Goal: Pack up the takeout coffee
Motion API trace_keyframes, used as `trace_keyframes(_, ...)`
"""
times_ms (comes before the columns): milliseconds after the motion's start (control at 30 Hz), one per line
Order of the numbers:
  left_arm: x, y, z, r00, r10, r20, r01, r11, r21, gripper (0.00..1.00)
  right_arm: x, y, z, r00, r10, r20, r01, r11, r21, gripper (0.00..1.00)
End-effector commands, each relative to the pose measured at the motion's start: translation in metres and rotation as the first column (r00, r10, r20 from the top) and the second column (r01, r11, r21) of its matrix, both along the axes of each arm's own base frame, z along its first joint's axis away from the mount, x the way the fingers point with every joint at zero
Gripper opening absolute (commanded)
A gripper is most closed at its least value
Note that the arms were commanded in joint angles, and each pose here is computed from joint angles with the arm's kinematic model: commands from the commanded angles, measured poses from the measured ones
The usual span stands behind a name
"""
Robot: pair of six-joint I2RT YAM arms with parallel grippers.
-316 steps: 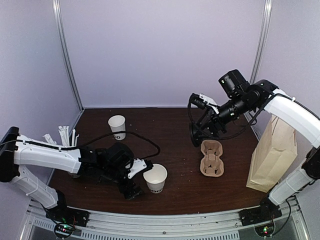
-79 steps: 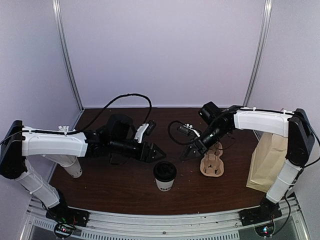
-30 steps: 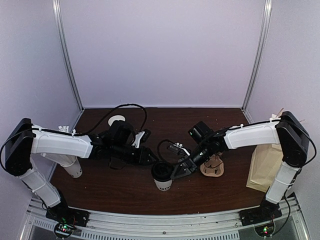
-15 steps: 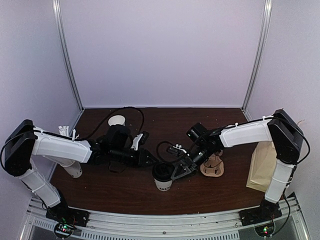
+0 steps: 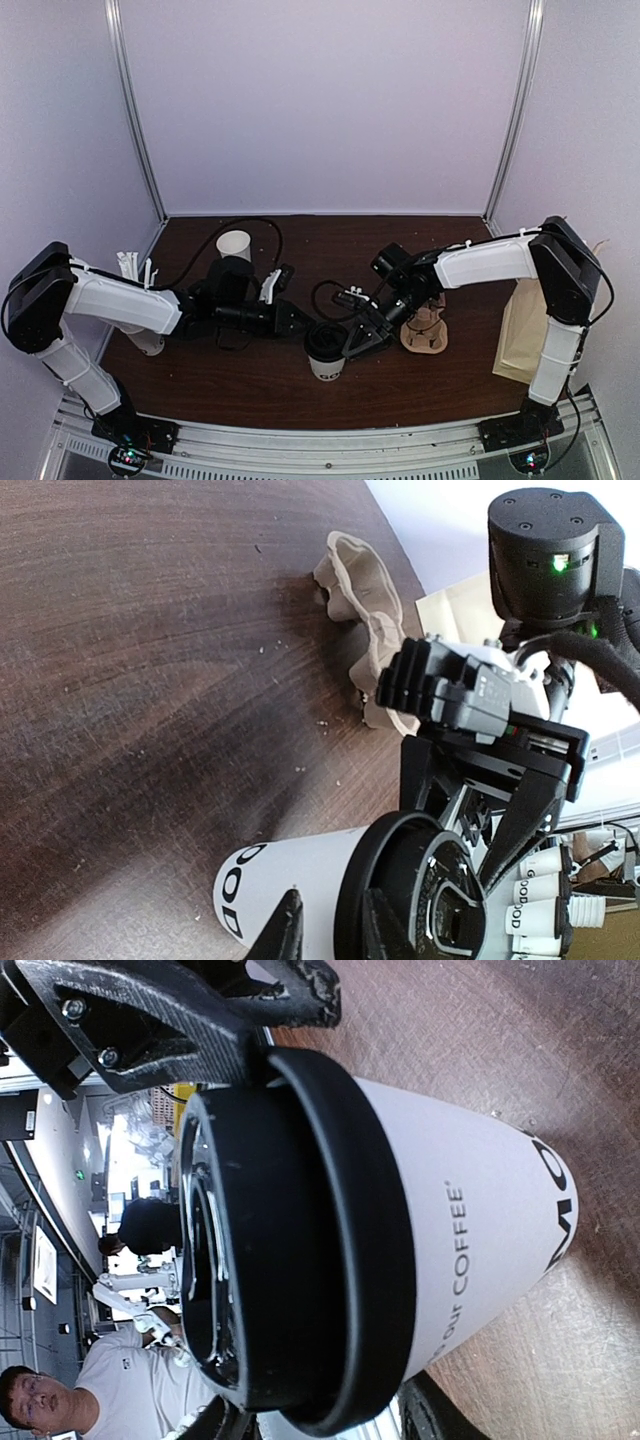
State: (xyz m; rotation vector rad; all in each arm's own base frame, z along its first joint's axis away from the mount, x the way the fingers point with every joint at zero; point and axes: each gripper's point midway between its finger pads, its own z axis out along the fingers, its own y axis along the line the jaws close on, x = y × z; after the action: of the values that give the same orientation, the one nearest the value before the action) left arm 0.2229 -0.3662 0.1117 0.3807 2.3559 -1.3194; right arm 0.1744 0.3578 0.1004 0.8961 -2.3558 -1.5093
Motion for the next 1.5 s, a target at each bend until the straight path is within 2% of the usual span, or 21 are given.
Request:
trace_keyframes(0,-0.011,0.038,-0.069,0.993,0.049,-0.105,-0.015,0.955,0.297,0.22,0.034,-0.023,-0.051,0.979,-0.042,0.201,0.090,0.967,-0.237,0.48)
trace_keyframes(267,0.024,-0.001,0.017,0.994,-0.028,0.102,0.008,0.980,0.198,0.30,0.033,-0.016,0.023,0.943,0.024,0.331,-0.002,0.998,-0.065,0.62)
trace_keyframes(467,0.028,-0.006,0.053,0.986,-0.048,0.162,0.020,0.985,0.174,0.36,0.027,-0.031,0.048,0.893,0.054,0.446,-0.029,0.998,-0.063,0.67)
trace_keyframes(733,0.007,0.004,0.066,0.973,-0.122,0.194,0.086,0.979,0.185,0.56,0.023,-0.039,0.048,0.853,0.094,0.514,-0.056,0.994,-0.089,0.66)
trace_keyframes(900,-0.029,0.004,0.070,0.914,-0.236,0.330,0.158,0.956,0.247,0.63,0.037,-0.033,0.058,0.821,0.129,0.556,-0.082,0.991,-0.109,0.64)
trace_keyframes(1000,-0.044,0.004,0.061,0.899,-0.275,0.340,0.182,0.942,0.280,0.67,0.044,-0.022,0.060,0.835,0.122,0.536,-0.088,0.992,-0.090,0.64)
trace_keyframes(1167,-0.056,0.006,0.044,0.902,-0.269,0.336,0.153,0.930,0.334,0.71,0.055,-0.009,0.055,0.849,0.113,0.516,-0.091,0.994,-0.067,0.64)
trace_keyframes(1300,-0.059,0.008,0.034,0.923,-0.218,0.316,0.115,0.942,0.314,0.71,0.064,-0.004,0.058,0.851,0.092,0.516,-0.095,0.995,-0.022,0.64)
trace_keyframes(1467,-0.072,0.004,0.021,0.928,-0.231,0.294,0.130,0.937,0.323,0.72,0.061,0.003,0.062,0.863,0.099,0.495,-0.141,0.989,0.049,0.69)
